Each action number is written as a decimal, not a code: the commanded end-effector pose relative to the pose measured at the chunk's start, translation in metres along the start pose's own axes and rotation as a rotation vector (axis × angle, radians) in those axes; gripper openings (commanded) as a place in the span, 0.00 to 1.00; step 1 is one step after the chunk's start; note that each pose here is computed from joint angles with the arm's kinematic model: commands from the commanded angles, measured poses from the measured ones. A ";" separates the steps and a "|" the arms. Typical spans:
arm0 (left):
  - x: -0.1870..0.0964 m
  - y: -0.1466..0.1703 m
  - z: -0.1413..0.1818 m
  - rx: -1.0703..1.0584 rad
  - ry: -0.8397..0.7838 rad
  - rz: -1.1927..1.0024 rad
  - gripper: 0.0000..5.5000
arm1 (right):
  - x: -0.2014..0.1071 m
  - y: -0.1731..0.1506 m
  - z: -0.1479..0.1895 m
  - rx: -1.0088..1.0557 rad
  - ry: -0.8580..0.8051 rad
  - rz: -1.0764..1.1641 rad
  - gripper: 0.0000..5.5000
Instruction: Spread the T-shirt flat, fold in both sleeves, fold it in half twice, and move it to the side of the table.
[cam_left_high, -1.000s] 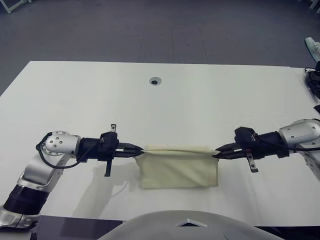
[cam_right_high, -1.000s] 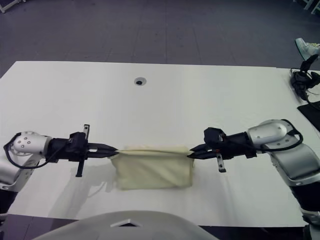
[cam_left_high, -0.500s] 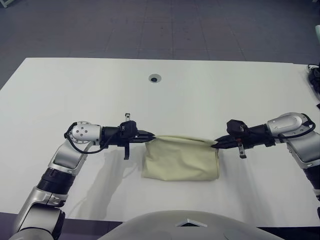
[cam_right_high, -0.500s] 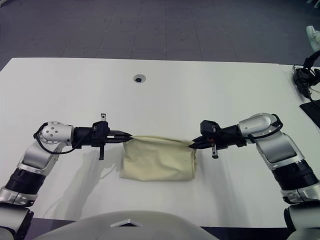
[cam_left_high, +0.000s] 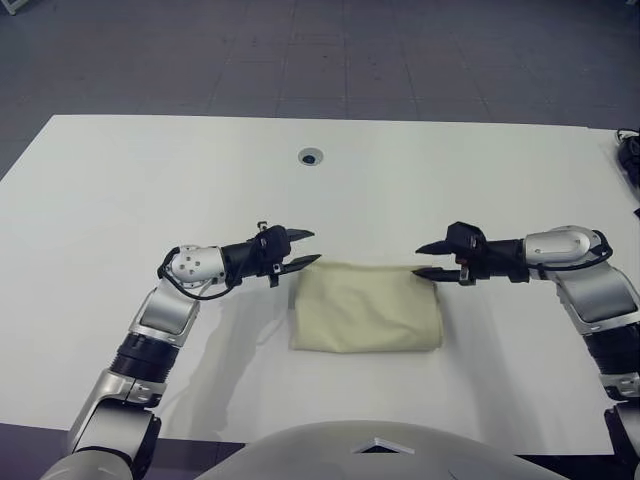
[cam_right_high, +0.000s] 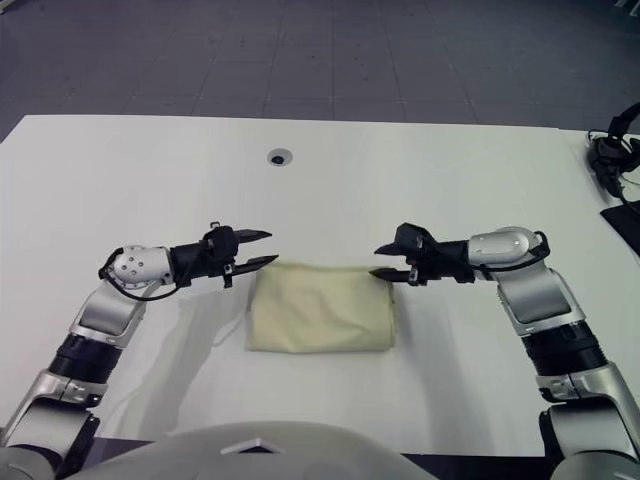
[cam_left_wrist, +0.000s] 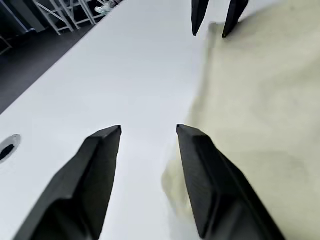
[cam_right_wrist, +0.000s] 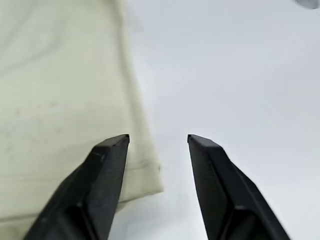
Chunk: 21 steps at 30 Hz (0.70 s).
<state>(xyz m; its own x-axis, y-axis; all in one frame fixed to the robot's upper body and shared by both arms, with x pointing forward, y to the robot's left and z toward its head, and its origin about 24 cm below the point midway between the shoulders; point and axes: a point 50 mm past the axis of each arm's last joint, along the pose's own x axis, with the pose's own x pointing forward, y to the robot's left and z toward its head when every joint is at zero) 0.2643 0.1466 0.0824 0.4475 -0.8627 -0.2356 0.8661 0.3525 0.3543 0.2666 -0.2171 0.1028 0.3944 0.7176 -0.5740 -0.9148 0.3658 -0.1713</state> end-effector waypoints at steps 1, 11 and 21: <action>-0.003 0.004 0.006 0.030 -0.025 0.083 0.50 | -0.004 -0.015 0.014 -0.044 -0.086 -0.198 0.51; -0.009 -0.005 0.012 0.021 -0.075 0.187 0.83 | 0.003 -0.002 0.026 -0.163 -0.231 -0.457 0.82; -0.002 -0.054 -0.026 0.112 0.141 -0.072 0.98 | 0.018 0.077 -0.045 0.115 -0.159 0.042 0.98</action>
<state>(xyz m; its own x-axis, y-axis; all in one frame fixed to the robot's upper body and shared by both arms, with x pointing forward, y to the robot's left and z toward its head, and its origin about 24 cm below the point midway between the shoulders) 0.2252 0.1339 0.0527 0.4537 -0.8452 -0.2825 0.8528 0.3197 0.4130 0.2091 -0.1905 0.0684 0.4326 0.8410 -0.3247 -0.9000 0.4241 -0.1006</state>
